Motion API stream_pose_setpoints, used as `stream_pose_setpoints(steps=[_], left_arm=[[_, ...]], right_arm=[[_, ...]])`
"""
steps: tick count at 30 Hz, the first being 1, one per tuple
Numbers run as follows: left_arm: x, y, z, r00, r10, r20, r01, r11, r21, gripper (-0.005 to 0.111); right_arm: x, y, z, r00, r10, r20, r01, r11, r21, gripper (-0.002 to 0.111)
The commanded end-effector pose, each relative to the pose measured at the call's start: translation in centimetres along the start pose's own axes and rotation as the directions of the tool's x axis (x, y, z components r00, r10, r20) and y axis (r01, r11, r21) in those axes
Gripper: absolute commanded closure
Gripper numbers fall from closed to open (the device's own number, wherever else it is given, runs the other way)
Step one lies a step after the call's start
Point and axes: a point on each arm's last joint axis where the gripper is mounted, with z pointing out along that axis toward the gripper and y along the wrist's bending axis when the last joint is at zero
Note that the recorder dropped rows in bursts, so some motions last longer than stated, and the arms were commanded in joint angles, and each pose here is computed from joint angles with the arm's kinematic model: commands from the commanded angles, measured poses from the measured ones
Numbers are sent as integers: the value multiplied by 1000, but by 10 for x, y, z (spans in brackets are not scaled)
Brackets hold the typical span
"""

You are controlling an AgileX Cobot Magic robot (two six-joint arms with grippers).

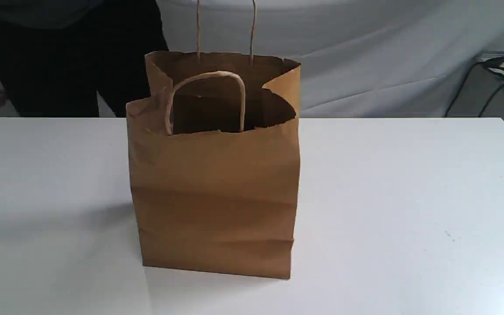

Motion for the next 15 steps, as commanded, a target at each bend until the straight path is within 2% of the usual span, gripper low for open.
stream_pose_setpoints(steps=[1,3,12,15], left_arm=[[0,-1,0,1000,-11,-2,11,1000,-7,107],[0,-1,0,1000,-11,-2,11,1000,-7,107],[0,-1,0,1000,-11,-2,11,1000,-7,107],[0,-1,0,1000,-11,-2,11,1000,-7,107]], right_arm=[[-1,1,0,996,85,17,-84,996,-6,108],[-1,2,0,992,123,18,-123,992,-13,108],[-1,1,0,992,123,18,-123,992,-11,108],[-5,0,0,990,125,60,-126,992,-1,108]])
